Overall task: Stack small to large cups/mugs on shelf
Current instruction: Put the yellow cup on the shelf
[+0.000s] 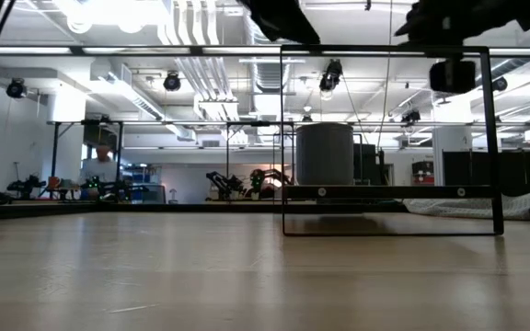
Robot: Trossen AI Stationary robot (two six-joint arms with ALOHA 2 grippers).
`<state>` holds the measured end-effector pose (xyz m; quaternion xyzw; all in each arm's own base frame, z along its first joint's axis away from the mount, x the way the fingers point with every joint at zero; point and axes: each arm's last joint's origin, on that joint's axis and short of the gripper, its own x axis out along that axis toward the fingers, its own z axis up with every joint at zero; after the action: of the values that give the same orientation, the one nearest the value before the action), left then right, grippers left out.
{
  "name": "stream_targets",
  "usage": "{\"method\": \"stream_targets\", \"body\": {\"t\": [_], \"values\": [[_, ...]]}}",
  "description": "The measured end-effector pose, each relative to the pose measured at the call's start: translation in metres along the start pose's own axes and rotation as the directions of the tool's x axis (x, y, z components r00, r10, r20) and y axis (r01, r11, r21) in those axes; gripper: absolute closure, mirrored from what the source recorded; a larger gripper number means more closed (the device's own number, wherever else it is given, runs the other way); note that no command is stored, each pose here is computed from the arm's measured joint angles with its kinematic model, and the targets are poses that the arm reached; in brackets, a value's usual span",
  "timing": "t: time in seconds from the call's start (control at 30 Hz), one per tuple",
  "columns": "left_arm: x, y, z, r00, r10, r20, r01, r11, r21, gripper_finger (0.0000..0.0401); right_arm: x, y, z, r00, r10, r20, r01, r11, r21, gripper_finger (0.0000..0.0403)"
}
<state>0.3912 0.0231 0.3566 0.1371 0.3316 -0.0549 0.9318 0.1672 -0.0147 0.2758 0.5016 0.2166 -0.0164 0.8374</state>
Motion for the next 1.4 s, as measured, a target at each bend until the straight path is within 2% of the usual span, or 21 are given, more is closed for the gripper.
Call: {"method": "stream_targets", "body": {"t": [0.2,0.3,0.47,0.6,0.8,1.0,1.3,1.4], "values": [[-0.028,-0.004,0.006,0.999,0.016,0.032,-0.012,0.994,-0.11,0.0333,-0.001,0.007,-0.023,0.991,0.011,-0.136,-0.008,1.0,0.019,0.0349],[-0.037,-0.006,0.007,0.999,0.012,0.031,-0.008,0.994,-0.109,0.0333,-0.001,0.013,-0.033,0.974,-0.019,-0.225,0.023,1.0,0.015,0.0349],[-0.052,-0.008,0.007,0.999,0.009,0.031,-0.006,0.994,-0.108,0.0333,-0.012,0.042,-0.038,0.938,-0.059,-0.341,0.052,0.998,-0.031,0.0349],[-0.056,-0.008,0.007,0.999,0.011,0.037,-0.007,0.994,-0.108,0.0333,-0.028,0.071,-0.035,0.92,-0.145,-0.363,0.111,0.987,-0.114,0.0349],[-0.059,-0.008,0.008,0.999,0.013,0.042,-0.008,0.994,-0.109,0.0333,-0.05,0.108,-0.029,0.878,-0.314,-0.362,0.21,0.931,-0.298,0.0349],[-0.059,-0.01,0.004,1.0,-0.001,0.0,0.001,0.994,-0.11,0.0333,-0.054,0.137,-0.034,0.825,-0.368,-0.429,0.148,0.873,-0.464,0.0349],[-0.06,-0.01,0.003,1.0,-0.003,-0.004,0.002,0.994,-0.11,0.0333,-0.027,0.148,-0.066,0.709,-0.483,-0.514,0.156,0.818,-0.554,0.0349],[-0.06,-0.01,0.003,1.0,-0.003,-0.004,0.002,0.994,-0.11,0.0333,-0.016,0.149,-0.079,0.671,-0.518,-0.53,0.197,0.814,-0.546,0.0349]]}}
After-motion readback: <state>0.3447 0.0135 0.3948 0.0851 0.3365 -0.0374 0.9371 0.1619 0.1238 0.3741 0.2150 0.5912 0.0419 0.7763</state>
